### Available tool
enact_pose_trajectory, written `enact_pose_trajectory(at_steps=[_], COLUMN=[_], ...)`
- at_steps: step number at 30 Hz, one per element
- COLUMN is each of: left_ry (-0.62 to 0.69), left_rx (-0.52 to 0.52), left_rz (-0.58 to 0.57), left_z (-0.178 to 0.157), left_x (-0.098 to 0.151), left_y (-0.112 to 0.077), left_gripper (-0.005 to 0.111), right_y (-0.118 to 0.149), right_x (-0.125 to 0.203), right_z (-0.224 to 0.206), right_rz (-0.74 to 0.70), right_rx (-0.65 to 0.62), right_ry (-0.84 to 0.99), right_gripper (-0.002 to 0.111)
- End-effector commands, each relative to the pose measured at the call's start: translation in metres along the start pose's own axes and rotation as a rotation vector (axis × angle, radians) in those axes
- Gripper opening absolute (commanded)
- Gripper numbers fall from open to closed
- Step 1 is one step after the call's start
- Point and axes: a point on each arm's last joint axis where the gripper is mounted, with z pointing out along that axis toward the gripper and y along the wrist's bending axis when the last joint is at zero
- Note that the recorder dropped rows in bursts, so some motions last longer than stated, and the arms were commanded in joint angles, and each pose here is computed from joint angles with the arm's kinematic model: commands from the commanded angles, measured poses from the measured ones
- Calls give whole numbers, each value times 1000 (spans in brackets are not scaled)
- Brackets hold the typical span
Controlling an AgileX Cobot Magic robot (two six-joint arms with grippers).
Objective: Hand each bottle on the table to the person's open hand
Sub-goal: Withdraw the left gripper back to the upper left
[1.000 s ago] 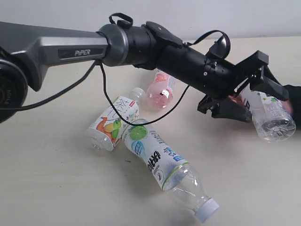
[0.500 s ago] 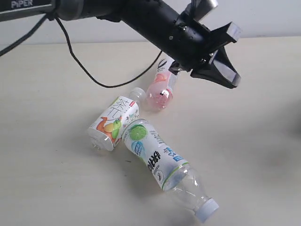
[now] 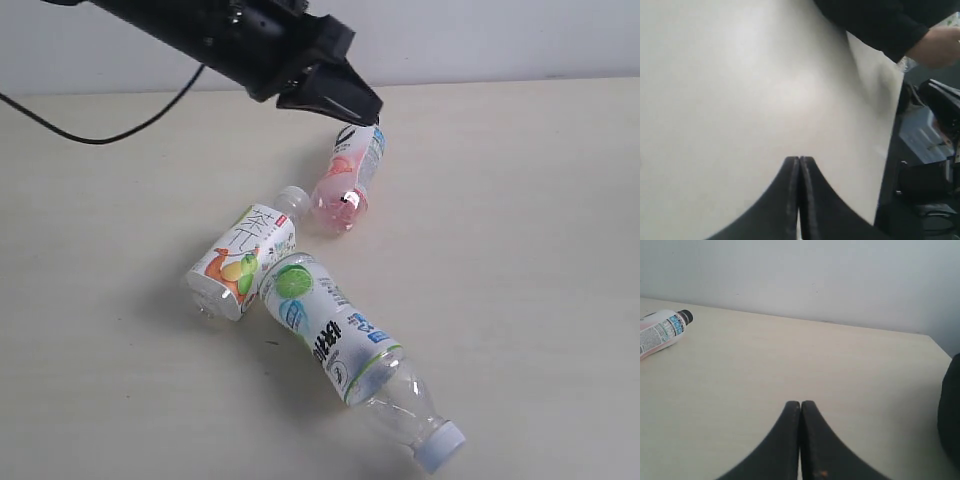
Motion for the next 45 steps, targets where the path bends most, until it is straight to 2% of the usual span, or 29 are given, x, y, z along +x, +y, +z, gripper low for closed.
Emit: enact_pose_trajectory(at_steps=[1,5,6,8,14,17,45], left_ry=[-56,-83,-108,-147,-248,-297,-314], left_rx=[-124,-282,-355,-433,-513,-561,-585], left_rz=[141,226,244,245,280,284,286], left_z=[-29,-48,-56,-68,-95,-100,-100], left_x=[13,25,30,38,52,54,52], left_y=[-9,-14,-16,-20,-42,-42,-38], left_gripper=[0,0,0,0,0,0,0], right_y=[0,0,0,0,0,0,0], right_x=[0,0,0,0,0,1,1], right_z=[0,0,0,0,0,0,0], right_rz=[0,0,0,0,0,0,0], right_rx=[1,1,1,1,1,0,0], right_ry=[-13,-13,-13,-13,-13,-8,-8], right_gripper=[0,0,0,0,0,0,0])
